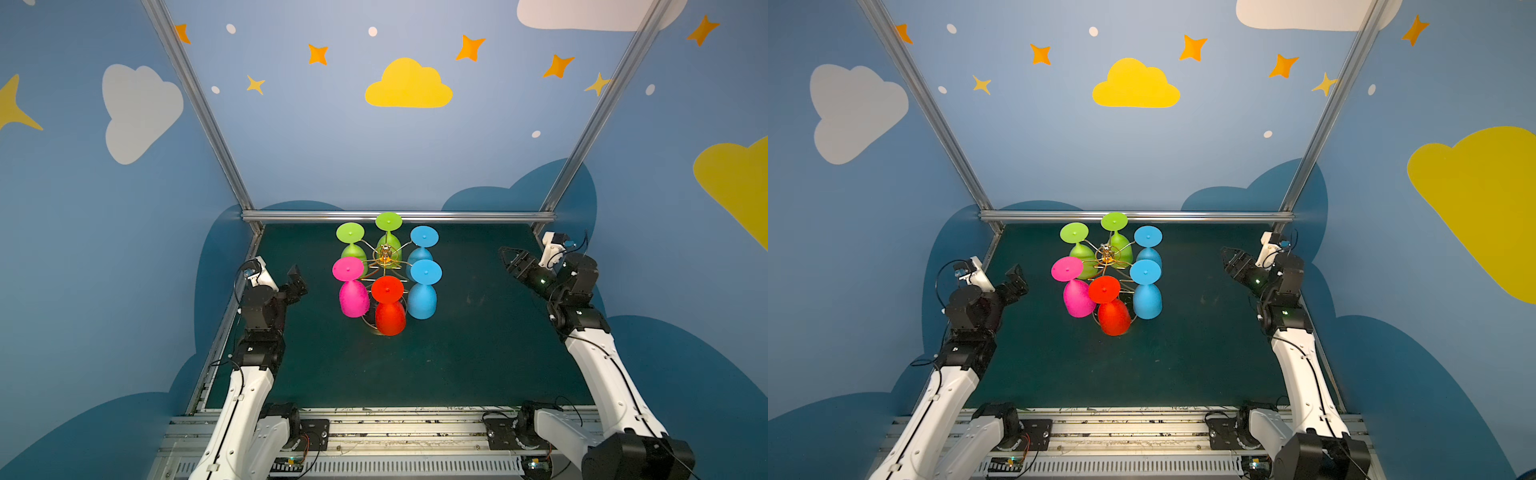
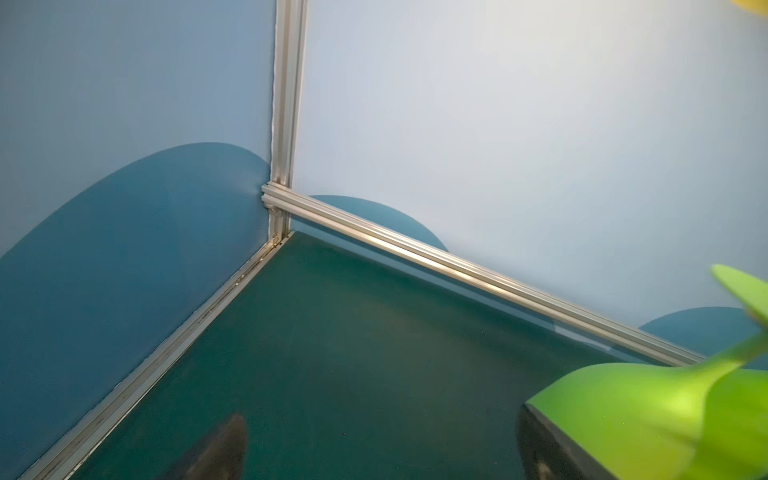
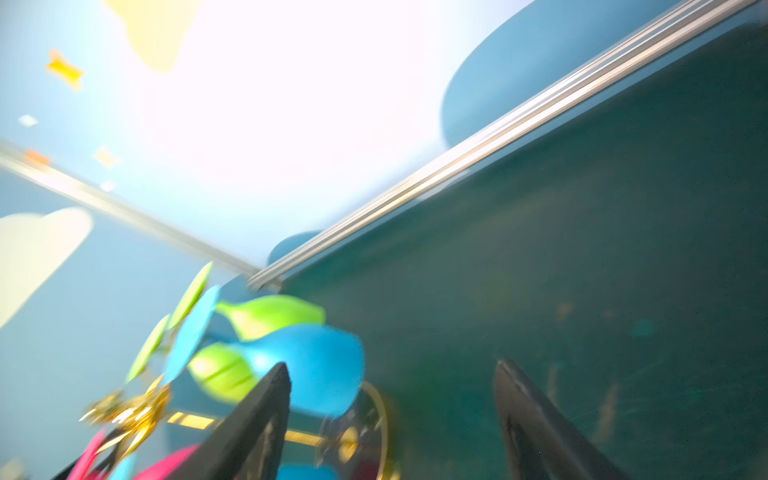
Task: Take the wine glass off the wine glass rack
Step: 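Raise both grippers from rest toward the wine glass rack, then close the right gripper on the foot of the nearer blue glass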
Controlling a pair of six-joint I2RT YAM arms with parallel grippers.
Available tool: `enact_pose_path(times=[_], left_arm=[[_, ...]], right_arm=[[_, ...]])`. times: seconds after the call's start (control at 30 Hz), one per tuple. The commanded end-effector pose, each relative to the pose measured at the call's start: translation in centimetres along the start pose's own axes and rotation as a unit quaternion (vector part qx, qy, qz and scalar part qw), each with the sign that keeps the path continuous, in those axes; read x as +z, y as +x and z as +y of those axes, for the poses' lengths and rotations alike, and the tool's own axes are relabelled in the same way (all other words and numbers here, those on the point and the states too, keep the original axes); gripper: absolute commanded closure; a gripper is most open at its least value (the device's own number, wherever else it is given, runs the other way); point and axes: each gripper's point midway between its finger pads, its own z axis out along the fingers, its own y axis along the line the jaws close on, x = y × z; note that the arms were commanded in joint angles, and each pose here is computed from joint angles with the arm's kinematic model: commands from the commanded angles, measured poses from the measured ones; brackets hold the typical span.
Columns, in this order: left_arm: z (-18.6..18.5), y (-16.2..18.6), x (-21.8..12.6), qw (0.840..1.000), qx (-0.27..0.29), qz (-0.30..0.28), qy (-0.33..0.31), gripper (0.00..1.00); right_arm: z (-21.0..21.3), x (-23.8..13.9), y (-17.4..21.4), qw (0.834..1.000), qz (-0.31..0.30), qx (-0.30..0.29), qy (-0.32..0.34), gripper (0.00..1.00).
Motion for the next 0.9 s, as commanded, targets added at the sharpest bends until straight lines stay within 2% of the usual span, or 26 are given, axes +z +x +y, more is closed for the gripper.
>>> enact_pose_path(times=[0.0,0.2,0.47,0.7,0.87], left_arm=[[-1.9,-0.8,-1.2,0.999,-0.008,0.019,0.046,0.00],[-3.2,-1.1,-3.4,0.994,-0.058,0.044,0.079,0.00],[-3.0,-0.8,-6.6,0.987,-0.127,0.038,0.095,0.00],[-3.2,-1.5,-7.6,0.985,-0.134,0.020,0.107,0.00],[-4.4,-2.0,-6.7,0.985,-0.116,0.032,0.126,0.00]], right_arm=[[5.3,-1.3,1.8,0.994,0.059,0.005,-0.093,0.25],[9.9,-2.2,4.8,0.975,0.134,0.027,-0.175,0.26],[14.0,-2.6,8.2,0.946,0.236,0.044,-0.218,0.30],[14.7,-1.4,10.5,0.938,0.268,0.068,-0.207,0.37],[14.5,-0.6,12.0,0.942,0.267,0.070,-0.191,0.40]])
